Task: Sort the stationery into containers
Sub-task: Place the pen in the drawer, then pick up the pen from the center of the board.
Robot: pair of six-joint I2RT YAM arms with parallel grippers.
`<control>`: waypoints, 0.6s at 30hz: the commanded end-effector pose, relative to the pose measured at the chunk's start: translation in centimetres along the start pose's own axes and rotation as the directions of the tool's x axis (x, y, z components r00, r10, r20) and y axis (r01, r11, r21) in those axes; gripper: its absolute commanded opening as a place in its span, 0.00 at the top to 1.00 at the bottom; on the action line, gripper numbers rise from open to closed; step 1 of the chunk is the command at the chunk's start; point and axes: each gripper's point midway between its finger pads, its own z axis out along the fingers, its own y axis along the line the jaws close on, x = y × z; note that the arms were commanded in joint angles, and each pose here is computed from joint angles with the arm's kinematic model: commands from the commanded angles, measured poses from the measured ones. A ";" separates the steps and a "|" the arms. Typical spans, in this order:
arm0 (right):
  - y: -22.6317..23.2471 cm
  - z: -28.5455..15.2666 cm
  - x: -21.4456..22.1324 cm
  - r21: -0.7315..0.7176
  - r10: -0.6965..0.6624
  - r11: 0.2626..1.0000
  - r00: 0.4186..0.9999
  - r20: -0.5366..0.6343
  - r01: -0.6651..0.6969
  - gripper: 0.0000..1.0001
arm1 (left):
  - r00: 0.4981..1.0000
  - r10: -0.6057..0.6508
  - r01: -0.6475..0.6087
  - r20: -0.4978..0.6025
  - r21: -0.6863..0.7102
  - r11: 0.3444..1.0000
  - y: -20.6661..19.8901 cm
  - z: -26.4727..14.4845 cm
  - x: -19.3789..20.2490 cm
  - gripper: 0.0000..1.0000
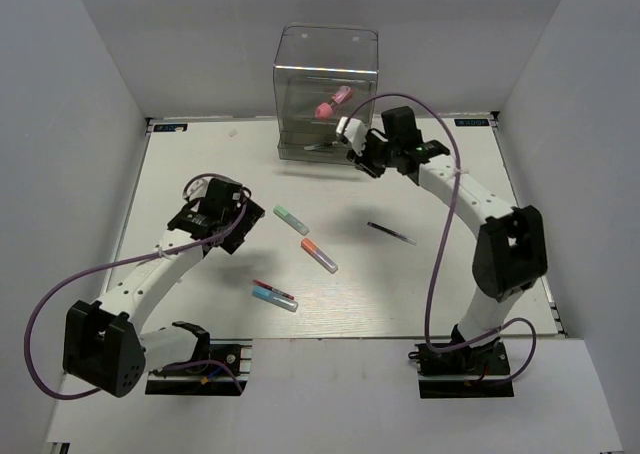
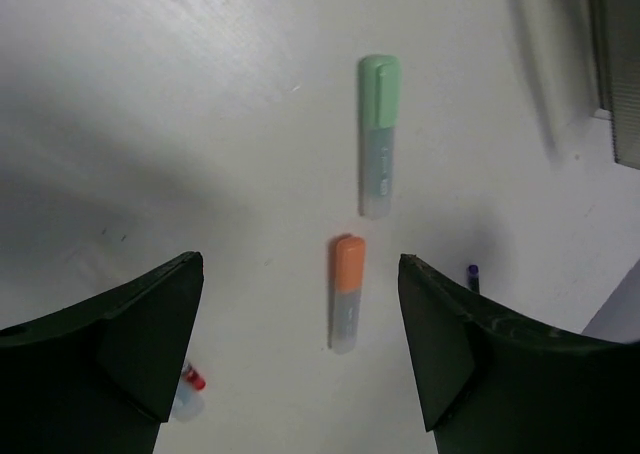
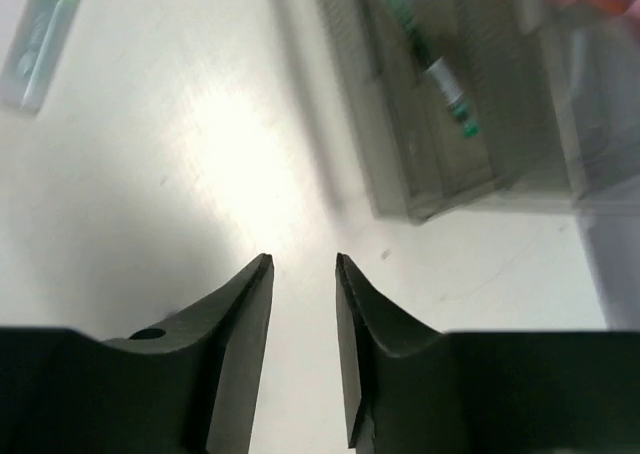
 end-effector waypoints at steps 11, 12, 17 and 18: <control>9.3 -3.8 10.7 -0.156 0.357 0.903 0.900 -0.250 -0.402 0.42 | 0.977 -0.188 0.118 -0.099 -0.481 0.869 6.4 -0.1 3.3 0.13; 9.3 -3.9 10.8 -0.158 0.366 0.898 0.896 -0.250 -0.411 0.42 | 0.977 -0.186 0.111 -0.103 -0.497 0.861 6.7 0.2 3.5 0.13; 9.0 -3.8 11.2 -0.150 0.378 0.895 0.893 -0.245 -0.420 0.40 | 0.973 -0.192 0.094 -0.131 -0.533 0.841 8.0 0.4 4.6 0.18; 9.0 -3.9 11.5 -0.147 0.382 0.893 0.891 -0.246 -0.424 0.40 | 0.970 -0.196 0.090 -0.141 -0.542 0.836 8.6 0.5 5.1 0.21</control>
